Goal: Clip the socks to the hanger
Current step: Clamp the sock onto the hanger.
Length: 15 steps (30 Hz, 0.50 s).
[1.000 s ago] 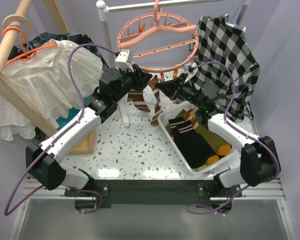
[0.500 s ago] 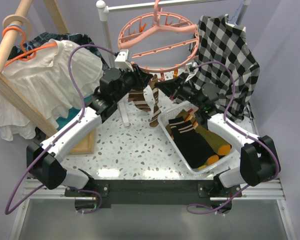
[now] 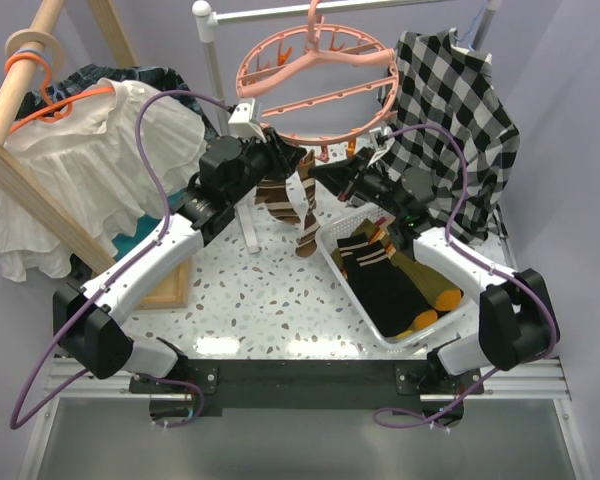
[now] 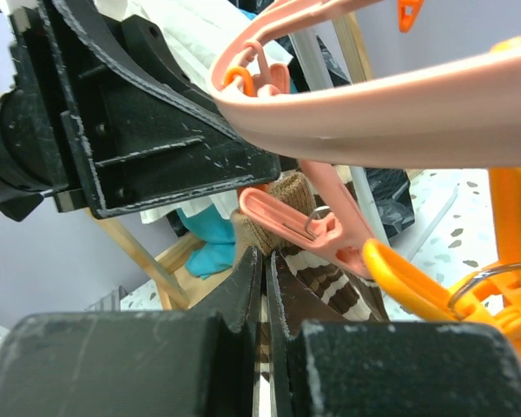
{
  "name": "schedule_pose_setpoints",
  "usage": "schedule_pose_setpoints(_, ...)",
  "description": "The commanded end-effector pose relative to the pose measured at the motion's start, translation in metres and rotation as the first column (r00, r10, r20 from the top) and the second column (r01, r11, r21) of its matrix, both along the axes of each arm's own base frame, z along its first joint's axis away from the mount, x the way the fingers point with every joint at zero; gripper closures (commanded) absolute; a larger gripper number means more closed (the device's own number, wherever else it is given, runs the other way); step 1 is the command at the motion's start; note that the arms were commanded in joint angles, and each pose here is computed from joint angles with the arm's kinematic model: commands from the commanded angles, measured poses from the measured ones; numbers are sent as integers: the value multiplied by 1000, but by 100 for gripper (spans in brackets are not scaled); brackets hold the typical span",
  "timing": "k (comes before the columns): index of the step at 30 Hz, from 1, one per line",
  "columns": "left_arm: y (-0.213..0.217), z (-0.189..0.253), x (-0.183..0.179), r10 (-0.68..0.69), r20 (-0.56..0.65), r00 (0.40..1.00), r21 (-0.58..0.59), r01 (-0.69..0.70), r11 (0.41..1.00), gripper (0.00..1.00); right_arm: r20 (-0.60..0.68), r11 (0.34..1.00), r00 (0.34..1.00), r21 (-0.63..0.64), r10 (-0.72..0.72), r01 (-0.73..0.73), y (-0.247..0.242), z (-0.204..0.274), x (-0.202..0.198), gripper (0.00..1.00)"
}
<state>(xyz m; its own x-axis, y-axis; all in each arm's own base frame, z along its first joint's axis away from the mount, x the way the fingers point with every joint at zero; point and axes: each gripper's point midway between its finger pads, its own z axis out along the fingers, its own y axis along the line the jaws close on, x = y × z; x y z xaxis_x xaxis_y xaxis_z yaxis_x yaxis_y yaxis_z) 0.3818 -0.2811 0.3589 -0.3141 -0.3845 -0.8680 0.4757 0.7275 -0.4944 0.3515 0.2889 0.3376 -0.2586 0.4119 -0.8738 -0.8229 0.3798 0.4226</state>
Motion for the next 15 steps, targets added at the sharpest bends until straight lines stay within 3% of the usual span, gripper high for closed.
schedule_pose_setpoints(1,2,30,-6,-10,56,998,-58,13,998,88,57,1000,998,22,-5,4,1,9,0,100)
schedule_pose_setpoints(15,-1,16,-5,-22,28,999,-26,23,999,88,97,997,995,72,-3,-4,4,35,3,100)
